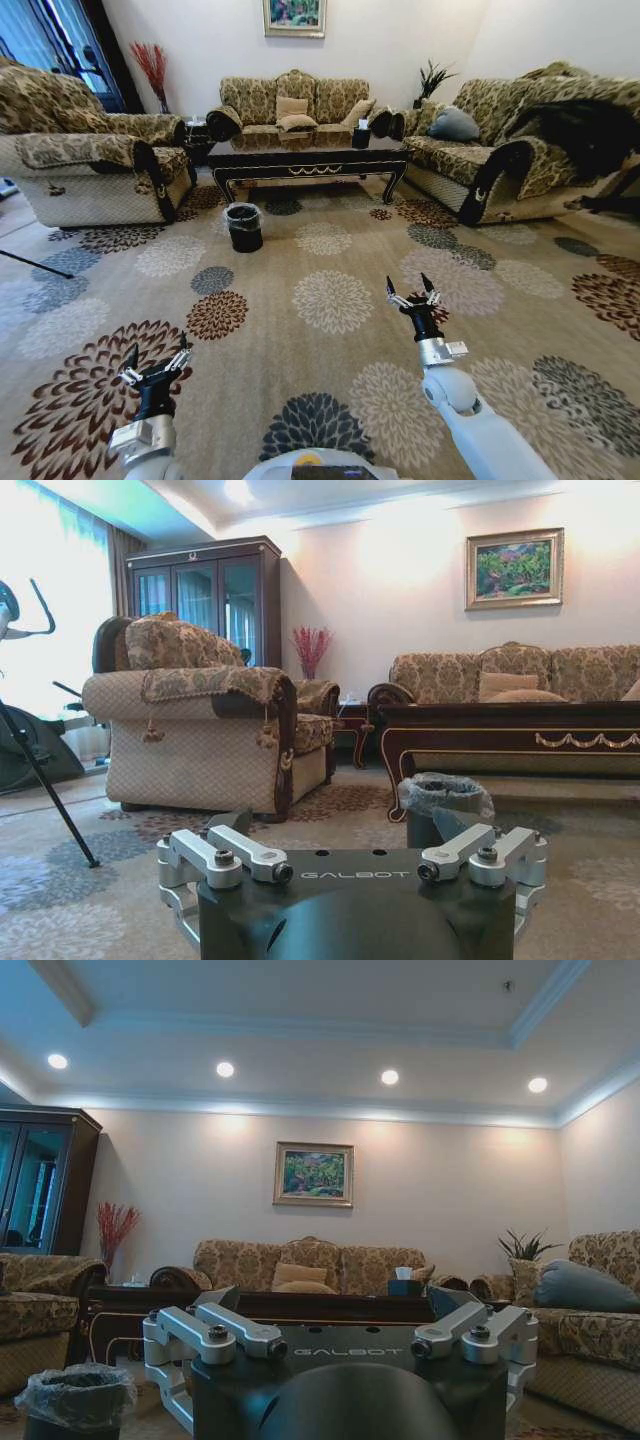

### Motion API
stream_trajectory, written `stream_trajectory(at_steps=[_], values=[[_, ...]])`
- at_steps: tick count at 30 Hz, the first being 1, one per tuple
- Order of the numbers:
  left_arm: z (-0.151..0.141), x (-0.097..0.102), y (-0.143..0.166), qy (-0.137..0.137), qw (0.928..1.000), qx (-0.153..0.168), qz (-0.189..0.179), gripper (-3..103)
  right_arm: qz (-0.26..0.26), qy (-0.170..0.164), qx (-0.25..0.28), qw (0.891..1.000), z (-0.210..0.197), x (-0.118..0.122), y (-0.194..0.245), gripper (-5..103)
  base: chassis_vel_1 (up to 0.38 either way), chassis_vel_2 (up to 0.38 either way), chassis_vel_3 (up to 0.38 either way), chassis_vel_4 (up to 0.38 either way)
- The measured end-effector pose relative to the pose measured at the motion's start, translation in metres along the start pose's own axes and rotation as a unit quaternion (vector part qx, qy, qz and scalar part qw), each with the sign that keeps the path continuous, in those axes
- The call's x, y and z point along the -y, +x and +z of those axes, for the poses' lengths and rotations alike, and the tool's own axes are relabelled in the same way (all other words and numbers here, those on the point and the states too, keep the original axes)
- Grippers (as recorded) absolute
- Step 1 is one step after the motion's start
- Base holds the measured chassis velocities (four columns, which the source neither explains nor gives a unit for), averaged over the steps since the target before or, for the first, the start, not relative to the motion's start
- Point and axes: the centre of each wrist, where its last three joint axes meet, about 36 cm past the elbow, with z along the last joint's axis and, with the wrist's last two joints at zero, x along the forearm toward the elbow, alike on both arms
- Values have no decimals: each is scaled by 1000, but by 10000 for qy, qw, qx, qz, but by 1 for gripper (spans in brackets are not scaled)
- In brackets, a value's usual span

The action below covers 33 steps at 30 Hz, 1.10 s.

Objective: Move to the front of the table and pick up the trash from the floor, then place it into the trash bin.

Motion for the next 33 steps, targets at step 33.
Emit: stream_trajectory(at_steps=[33], values=[[0,0,0,0,10000,0,-2,100,0,0,0,10000,0,0,0,100,-25,2,26,-2]])
